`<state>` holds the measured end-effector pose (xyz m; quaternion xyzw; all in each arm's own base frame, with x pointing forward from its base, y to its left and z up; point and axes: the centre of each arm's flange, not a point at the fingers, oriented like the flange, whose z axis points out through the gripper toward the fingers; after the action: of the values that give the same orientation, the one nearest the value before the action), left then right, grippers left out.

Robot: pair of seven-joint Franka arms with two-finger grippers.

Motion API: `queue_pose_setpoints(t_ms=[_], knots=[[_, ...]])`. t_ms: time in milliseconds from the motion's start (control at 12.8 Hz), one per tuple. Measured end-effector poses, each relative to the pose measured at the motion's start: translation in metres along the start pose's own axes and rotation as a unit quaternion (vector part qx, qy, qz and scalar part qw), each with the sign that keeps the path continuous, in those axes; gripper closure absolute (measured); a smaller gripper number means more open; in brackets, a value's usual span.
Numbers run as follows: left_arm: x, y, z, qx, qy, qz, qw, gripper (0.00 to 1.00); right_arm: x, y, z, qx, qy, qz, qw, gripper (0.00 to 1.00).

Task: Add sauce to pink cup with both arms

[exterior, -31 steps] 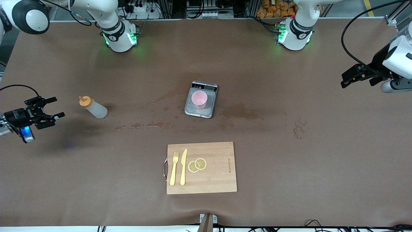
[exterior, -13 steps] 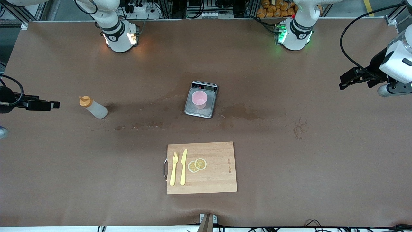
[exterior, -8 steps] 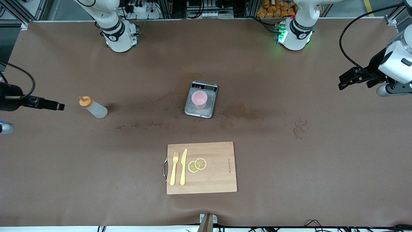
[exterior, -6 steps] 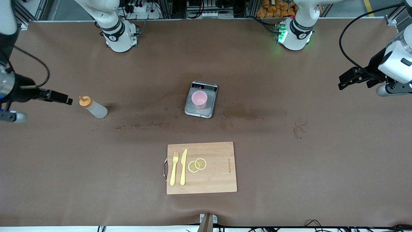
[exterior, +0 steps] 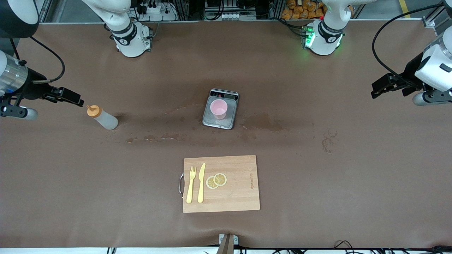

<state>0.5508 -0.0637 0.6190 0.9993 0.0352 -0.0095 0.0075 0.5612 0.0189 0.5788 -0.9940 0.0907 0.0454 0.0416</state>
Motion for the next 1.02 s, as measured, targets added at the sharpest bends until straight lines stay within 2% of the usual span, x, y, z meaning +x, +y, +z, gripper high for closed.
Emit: queue_pose_setpoints(t_ms=[1016], knots=[[0.000,-0.001,-0.002,0.000,0.003,-0.001,1.000,0.00,-0.004,-0.018,-0.004,-0.005,0.006,-0.022,1.000,0.00]])
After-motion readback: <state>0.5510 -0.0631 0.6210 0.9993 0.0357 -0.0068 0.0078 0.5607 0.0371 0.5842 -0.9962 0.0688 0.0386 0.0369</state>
